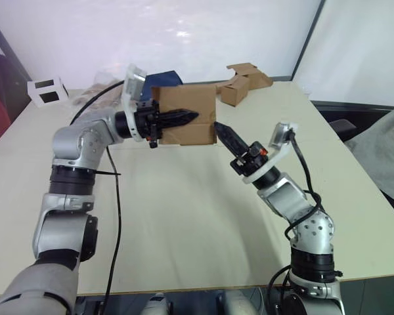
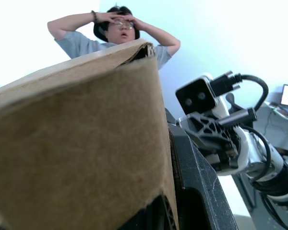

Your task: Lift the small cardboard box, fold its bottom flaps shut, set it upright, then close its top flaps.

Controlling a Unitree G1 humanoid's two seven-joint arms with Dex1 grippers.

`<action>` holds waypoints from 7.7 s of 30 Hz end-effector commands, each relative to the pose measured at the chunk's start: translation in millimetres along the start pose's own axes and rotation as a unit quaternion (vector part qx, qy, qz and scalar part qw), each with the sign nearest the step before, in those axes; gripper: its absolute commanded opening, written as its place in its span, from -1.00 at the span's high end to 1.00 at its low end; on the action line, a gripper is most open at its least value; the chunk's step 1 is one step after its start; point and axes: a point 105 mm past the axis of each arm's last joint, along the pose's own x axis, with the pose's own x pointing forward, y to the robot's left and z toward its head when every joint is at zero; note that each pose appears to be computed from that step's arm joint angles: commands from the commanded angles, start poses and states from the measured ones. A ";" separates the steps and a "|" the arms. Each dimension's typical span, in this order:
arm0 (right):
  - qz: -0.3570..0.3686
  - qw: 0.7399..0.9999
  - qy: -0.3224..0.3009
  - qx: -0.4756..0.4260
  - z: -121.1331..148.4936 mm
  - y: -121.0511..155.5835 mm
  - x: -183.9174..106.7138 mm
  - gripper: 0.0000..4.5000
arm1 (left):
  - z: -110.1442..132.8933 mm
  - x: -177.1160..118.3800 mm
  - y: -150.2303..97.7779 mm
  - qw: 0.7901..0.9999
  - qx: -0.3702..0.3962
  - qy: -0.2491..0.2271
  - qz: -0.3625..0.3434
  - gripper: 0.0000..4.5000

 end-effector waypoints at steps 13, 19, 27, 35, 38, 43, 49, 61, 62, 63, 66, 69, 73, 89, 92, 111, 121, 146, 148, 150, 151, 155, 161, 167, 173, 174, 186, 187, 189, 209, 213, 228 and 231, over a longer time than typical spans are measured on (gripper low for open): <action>0.054 0.997 0.052 -0.018 -25.2 26.3 11.5 0.49 | 15.1 3.6 -3.0 0.999 0.027 -0.020 -0.007 1.00; 0.056 0.996 0.055 -0.033 -22.8 27.3 9.8 0.49 | 14.2 1.8 -3.0 0.999 0.026 -0.020 -0.003 1.00; 0.044 0.996 0.044 -0.066 4.1 24.1 -7.5 0.49 | 18.1 -2.8 -2.3 0.999 0.027 -0.021 0.001 1.00; 0.010 0.996 0.028 -0.090 17.7 10.1 -12.8 0.97 | 19.3 -0.2 -3.9 0.999 0.026 -0.023 -0.007 1.00; -0.004 0.994 0.038 -0.103 9.9 3.2 -7.4 0.97 | 18.9 2.0 -5.2 0.999 0.026 -0.023 -0.011 1.00; -0.008 0.991 0.055 -0.124 -5.2 -0.5 4.5 0.97 | 17.6 3.8 -6.9 0.999 0.023 -0.023 -0.017 1.00; 0.018 0.992 0.052 -0.117 -13.1 9.5 16.1 0.97 | 15.1 7.4 -9.4 0.999 0.019 -0.025 -0.022 1.00; -0.034 0.979 0.105 -0.169 5.5 -7.5 -34.2 0.97 | 0.4 8.6 -8.3 0.997 0.056 0.055 -0.012 1.00; -0.050 0.969 0.142 -0.198 2.8 -14.3 -44.8 0.97 | -5.9 10.2 -9.1 0.994 0.066 0.086 -0.016 1.00; -0.061 0.955 0.179 -0.228 -0.7 -19.7 -53.5 0.97 | -11.9 11.3 -11.1 0.991 0.069 0.116 -0.026 1.00; -0.078 0.908 0.269 -0.311 -8.2 -30.1 -75.4 0.97 | -35.1 12.6 -7.2 0.962 0.127 0.238 -0.038 1.00; -0.079 0.873 0.322 -0.359 -11.3 -31.5 -89.6 0.97 | -50.1 16.7 -7.5 0.932 0.161 0.319 -0.066 1.00; -0.071 0.842 0.361 -0.396 -17.1 -28.9 -98.8 0.97 | -69.8 10.7 -14.3 0.880 0.179 0.422 -0.121 1.00; -0.112 0.811 0.369 -0.441 -33.6 -40.2 -110.5 1.00 | -87.1 38.1 -19.5 0.808 0.201 0.521 -0.188 0.14; -0.116 0.812 0.366 -0.440 -33.4 -42.2 -111.2 1.00 | -52.6 47.6 -18.6 0.836 0.198 0.483 -0.170 -0.01; -0.103 0.820 0.378 -0.417 -36.8 -58.6 -106.0 1.00 | -27.0 -72.1 36.1 0.937 0.094 0.272 0.196 0.95; -0.112 0.816 0.414 -0.387 -54.2 -79.8 -104.4 1.00 | -121.7 -99.0 14.3 0.933 0.015 0.186 0.308 0.98; -0.071 0.798 0.443 -0.402 -63.4 -83.1 -112.9 1.00 | -194.5 -50.0 -58.4 0.964 -0.069 0.203 0.159 0.98; -0.072 0.795 0.449 -0.401 -63.6 -83.4 -116.9 1.00 | -195.3 -48.1 -58.2 0.964 -0.070 0.202 0.157 0.98; -0.074 0.793 0.453 -0.401 -63.1 -84.0 -119.7 1.00 | -195.3 -47.6 -58.0 0.964 -0.070 0.203 0.155 0.98; -0.074 0.792 0.454 -0.401 -62.7 -84.1 -120.8 1.00 | -195.3 -48.3 -56.1 0.963 -0.069 0.203 0.160 0.98; -0.071 0.795 0.454 -0.396 -63.0 -82.0 -121.6 1.00 | -193.6 -54.0 -48.2 0.961 -0.063 0.205 0.176 0.98; -0.073 0.787 0.464 -0.399 -59.7 -85.8 -127.3 1.00 | -176.2 -65.3 -45.5 0.966 -0.110 0.166 0.164 0.98; -0.102 0.800 0.430 -0.407 -12.9 -93.3 -125.2 1.00 | -144.9 -84.3 -18.3 0.967 -0.084 0.152 0.188 0.98; -0.072 0.862 0.349 -0.360 23.4 -70.4 -87.1 1.00 | -115.2 -61.2 -15.6 0.978 -0.031 0.153 0.137 0.98; -0.066 0.865 0.345 -0.359 24.5 -67.4 -82.9 1.00 | -113.4 -57.7 -16.1 0.979 -0.029 0.153 0.130 0.98; -0.015 0.878 0.341 -0.334 -0.9 -51.2 -61.4 1.00 | -117.0 -29.8 -25.8 0.981 -0.042 0.176 0.075 0.98; -0.012 0.878 0.343 -0.333 -2.5 -50.5 -61.1 1.00 | -117.4 -28.2 -27.2 0.981 -0.043 0.176 0.071 0.98; -0.007 0.877 0.348 -0.331 -5.4 -49.1 -61.0 1.00 | -118.8 -25.1 -29.1 0.981 -0.042 0.177 0.066 0.98; 0.011 0.838 0.414 -0.355 -32.6 -60.0 -64.9 1.00 | -142.1 -14.1 -25.0 0.976 -0.025 0.204 0.069 0.98; 0.010 0.835 0.413 -0.362 -31.0 -62.9 -63.3 1.00 | -142.4 -14.7 -25.5 0.976 -0.024 0.204 0.070 0.98; 0.057 0.881 0.301 -0.360 22.8 0.7 -40.4 1.00 | -94.5 -54.8 9.5 0.978 -0.033 0.160 0.132 0.98; 0.087 0.877 0.315 -0.351 2.4 25.8 -40.8 1.00 | -121.0 -52.4 21.0 0.971 -0.038 0.185 0.146 0.98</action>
